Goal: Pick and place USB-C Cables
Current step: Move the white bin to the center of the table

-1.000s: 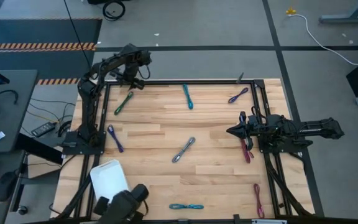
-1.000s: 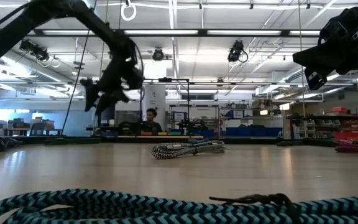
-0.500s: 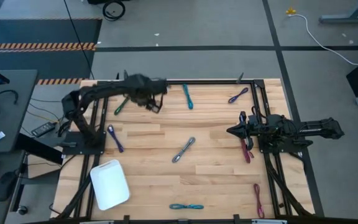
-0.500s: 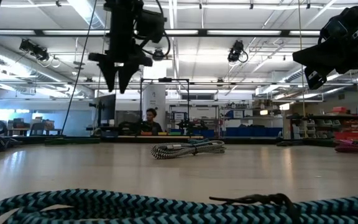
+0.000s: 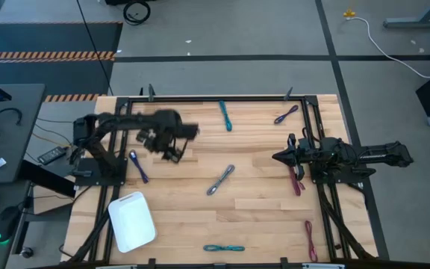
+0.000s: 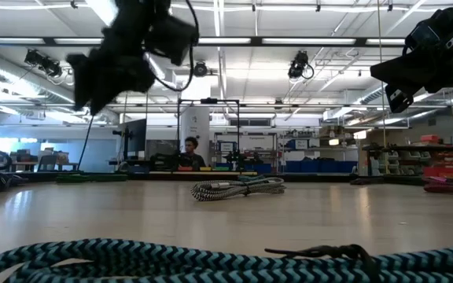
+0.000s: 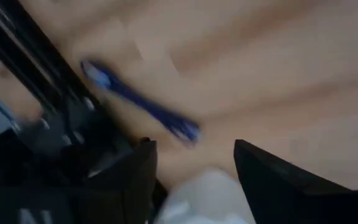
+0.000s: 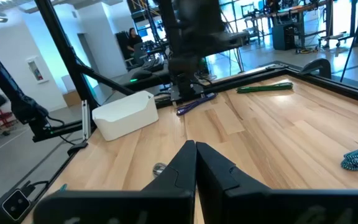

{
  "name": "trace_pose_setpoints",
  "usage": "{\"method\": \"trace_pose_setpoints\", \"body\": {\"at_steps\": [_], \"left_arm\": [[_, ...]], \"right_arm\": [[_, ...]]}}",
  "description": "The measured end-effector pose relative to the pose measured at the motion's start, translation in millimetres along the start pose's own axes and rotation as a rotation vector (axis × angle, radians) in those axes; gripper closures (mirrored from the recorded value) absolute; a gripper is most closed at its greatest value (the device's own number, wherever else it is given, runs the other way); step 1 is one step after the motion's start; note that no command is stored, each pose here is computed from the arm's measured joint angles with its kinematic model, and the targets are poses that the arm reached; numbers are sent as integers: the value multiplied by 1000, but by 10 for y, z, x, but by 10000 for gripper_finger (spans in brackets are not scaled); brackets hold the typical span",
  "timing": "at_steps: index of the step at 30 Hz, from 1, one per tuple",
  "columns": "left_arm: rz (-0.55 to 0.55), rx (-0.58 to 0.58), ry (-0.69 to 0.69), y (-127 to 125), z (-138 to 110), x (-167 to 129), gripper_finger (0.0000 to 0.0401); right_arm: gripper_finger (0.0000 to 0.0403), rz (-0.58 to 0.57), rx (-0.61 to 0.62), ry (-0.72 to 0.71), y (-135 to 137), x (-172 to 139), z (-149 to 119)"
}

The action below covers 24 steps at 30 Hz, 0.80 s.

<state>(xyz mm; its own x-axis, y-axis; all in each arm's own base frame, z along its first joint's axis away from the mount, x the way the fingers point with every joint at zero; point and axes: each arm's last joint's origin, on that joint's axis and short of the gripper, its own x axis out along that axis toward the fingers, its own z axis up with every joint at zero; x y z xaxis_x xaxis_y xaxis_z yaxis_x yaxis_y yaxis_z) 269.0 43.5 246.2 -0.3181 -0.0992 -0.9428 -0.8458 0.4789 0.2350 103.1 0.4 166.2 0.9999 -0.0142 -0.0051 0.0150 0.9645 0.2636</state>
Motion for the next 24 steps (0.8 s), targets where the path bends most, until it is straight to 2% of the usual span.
{"method": "trace_pose_setpoints", "body": {"at_steps": [5,7,10,12,14,20,24], "left_arm": [[-64,-44,42,-371,-628,25,129],[-54,-81,73,-465,-898,60,113],[-49,-153,91,-588,-1290,132,96],[-95,-197,92,-681,-1491,172,93],[-134,-247,74,-745,-1640,203,93],[-132,-405,33,-792,-1902,321,104],[-180,-469,-3,-840,-1931,624,107]], "right_arm": [[392,1,0,-1,1,0,1],[392,1,0,-3,1,0,4],[392,3,0,-11,3,0,11],[392,3,0,-9,3,0,10],[392,4,0,-15,4,0,15],[392,4,0,-14,4,0,15],[392,4,0,-14,4,0,15]]}}
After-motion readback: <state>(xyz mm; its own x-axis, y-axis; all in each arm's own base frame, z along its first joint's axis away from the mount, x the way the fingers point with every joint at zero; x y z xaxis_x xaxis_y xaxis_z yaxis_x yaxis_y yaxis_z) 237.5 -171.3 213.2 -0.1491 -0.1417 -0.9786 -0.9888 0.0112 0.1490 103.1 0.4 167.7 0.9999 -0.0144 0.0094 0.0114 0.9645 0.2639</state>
